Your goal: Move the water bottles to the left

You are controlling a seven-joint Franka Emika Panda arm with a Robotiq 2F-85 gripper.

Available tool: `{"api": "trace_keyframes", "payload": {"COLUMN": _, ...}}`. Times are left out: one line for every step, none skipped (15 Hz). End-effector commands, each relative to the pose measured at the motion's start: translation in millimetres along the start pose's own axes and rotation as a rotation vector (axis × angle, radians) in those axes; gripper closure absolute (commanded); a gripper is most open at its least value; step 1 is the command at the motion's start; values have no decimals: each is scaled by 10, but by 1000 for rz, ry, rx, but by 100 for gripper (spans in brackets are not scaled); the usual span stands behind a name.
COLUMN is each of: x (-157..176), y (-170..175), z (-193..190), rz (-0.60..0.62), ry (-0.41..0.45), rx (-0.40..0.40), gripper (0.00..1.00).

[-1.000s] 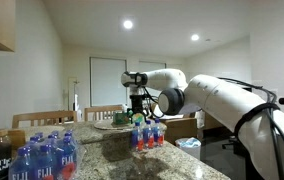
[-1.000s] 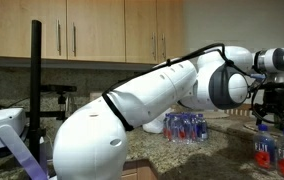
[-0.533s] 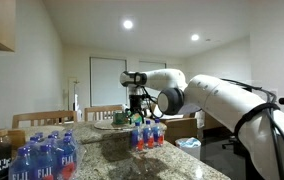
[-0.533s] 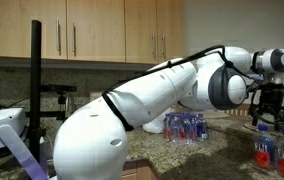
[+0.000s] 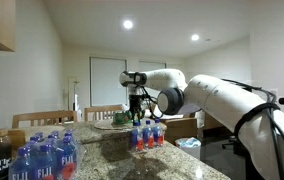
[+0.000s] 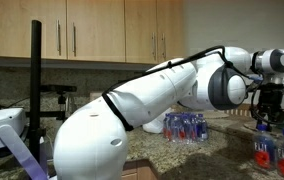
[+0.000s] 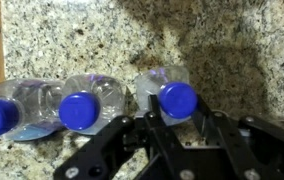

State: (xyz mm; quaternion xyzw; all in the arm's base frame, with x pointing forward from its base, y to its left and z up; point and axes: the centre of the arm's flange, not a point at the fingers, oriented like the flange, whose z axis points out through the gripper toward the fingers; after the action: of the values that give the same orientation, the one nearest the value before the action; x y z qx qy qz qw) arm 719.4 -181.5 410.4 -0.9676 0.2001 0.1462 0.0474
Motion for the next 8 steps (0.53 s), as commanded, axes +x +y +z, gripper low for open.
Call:
{"api": "trace_keyframes", "payload": {"x": 389, "y": -106, "z": -245, "rz": -30, "ry": -28, "rx": 0, "gripper": 91}}
{"api": "trace_keyframes", "payload": {"x": 392, "y": -131, "z": -246, "rz": -30, "ry": -30, "rx": -2, "gripper": 91}}
{"api": "trace_keyframes", "payload": {"x": 392, "y": -146, "z": -238, "rz": -31, "ry": -31, "rx": -2, "gripper": 91}}
{"api": "trace_keyframes", "payload": {"x": 387, "y": -173, "z": -238, "rz": -31, "ry": -32, "rx": -4, "gripper": 91}}
{"api": "trace_keyframes", "payload": {"x": 383, "y": -188, "z": -233, "rz": -34, "ry": -34, "rx": -5, "gripper": 91}}
{"api": "trace_keyframes", "payload": {"x": 353, "y": -219, "z": -233, "rz": -34, "ry": -37, "rx": -8, "gripper": 91}}
{"api": "trace_keyframes", "payload": {"x": 324, "y": -245, "z": -232, "rz": -35, "ry": -36, "rx": -12, "gripper": 91}}
{"api": "trace_keyframes", "payload": {"x": 386, "y": -428, "z": -215, "rz": -45, "ry": -38, "rx": -25, "gripper": 91}}
